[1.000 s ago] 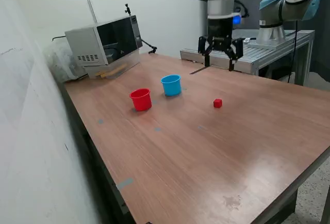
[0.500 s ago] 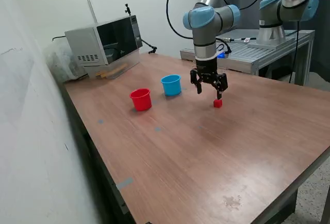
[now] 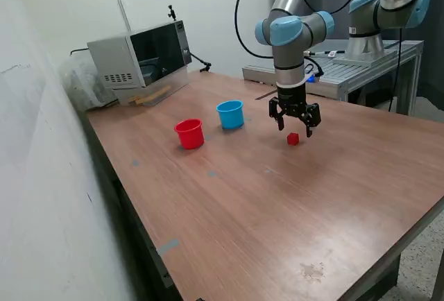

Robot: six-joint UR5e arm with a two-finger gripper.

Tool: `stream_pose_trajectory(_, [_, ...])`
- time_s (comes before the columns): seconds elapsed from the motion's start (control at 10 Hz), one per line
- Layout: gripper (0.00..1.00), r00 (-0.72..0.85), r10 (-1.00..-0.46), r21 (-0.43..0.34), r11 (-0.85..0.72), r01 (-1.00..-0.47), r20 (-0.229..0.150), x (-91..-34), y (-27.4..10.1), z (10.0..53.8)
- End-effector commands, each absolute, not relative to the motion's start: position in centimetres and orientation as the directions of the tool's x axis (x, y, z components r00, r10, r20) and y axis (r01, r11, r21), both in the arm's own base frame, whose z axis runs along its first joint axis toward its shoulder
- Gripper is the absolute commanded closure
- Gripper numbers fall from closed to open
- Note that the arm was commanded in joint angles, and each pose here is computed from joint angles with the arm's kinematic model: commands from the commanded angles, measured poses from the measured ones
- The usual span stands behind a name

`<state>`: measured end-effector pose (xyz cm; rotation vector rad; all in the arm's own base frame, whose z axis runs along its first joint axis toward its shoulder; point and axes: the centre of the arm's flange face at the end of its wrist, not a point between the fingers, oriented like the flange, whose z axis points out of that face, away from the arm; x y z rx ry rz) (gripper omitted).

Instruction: Place red objects in the red bin, and blue objects in the blue bin.

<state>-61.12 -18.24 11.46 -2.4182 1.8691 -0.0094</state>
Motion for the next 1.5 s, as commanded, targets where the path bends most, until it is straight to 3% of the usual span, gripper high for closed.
stream_pose_trajectory(0.0, [0.0, 0.248, -0.967, -0.054, -0.246, -0.968, -0.05, -61.5, -17.9, 11.8])
stream_pose_trajectory(0.2, [0.0, 0.242, -0.969, -0.046, -0.24, -0.97, -0.051, -61.7, -17.6, 11.7])
stream_pose_trajectory(0.3, [1.0, 0.24, -0.969, -0.046, -0.238, -0.97, -0.051, -61.7, -17.5, 11.7])
stream_pose_trajectory(0.5, [1.0, 0.238, -0.971, -0.032, -0.237, -0.971, -0.024, -61.5, -17.7, 11.5])
stream_pose_trajectory(1.0, [1.0, 0.24, -0.97, -0.02, -0.24, -0.971, -0.029, -61.5, -17.8, 12.0])
stream_pose_trajectory(1.1, [1.0, 0.244, -0.969, 0.011, -0.244, -0.97, -0.033, -61.1, -18.0, 14.6])
stream_pose_trajectory(1.2, [1.0, 0.247, -0.968, 0.076, -0.25, -0.965, -0.044, -60.4, -18.4, 20.7])
stream_pose_trajectory(1.4, [1.0, 0.246, -0.968, 0.135, -0.251, -0.959, -0.055, -58.1, -18.2, 29.8])
